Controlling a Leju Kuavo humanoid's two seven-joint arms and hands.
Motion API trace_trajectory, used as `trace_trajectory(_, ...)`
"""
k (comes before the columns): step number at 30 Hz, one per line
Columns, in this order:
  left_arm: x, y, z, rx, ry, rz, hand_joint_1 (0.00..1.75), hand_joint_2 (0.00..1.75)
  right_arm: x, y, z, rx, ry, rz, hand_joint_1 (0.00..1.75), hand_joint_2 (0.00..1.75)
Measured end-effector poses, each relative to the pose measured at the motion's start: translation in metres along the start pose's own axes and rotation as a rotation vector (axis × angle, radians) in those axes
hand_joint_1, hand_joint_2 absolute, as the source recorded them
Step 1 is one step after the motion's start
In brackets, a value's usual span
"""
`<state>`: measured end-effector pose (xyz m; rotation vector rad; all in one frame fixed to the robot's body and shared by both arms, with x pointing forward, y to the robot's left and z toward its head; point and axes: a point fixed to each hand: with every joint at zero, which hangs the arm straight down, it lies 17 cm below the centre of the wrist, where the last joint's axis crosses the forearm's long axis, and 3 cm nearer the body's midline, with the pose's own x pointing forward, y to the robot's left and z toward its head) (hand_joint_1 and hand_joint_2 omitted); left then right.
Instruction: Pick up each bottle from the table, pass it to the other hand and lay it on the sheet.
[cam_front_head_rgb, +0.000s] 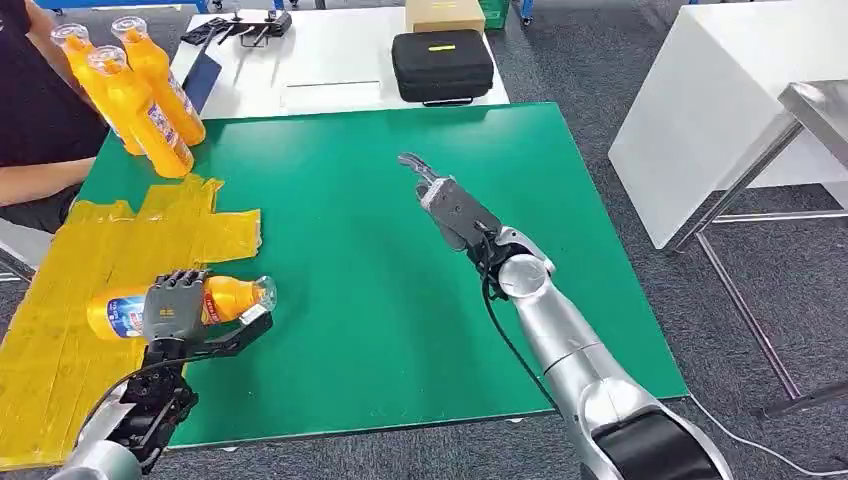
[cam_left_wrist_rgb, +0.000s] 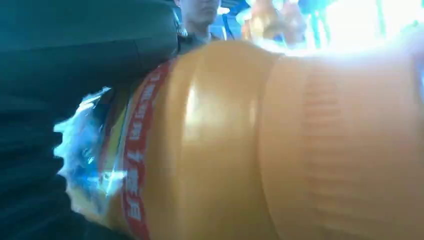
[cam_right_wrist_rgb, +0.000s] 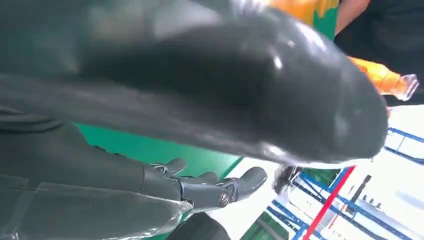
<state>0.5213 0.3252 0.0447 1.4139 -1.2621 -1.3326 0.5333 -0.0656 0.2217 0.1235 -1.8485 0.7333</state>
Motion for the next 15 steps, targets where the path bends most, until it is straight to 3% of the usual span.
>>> trace_trajectory(5, -0.007, -0.027, -0.006, -0.171, 0.003, -0.051, 0.00, 0.00, 0.001, 0.002, 0.000, 0.012, 0.000, -0.003, 0.00, 0.00)
trace_trajectory(15, -0.011, -0.034, -0.005, -0.211, -0.028, -0.042, 0.00, 0.00, -0.001, 0.005, 0.000, 0.024, 0.010, 0.001, 0.00, 0.00)
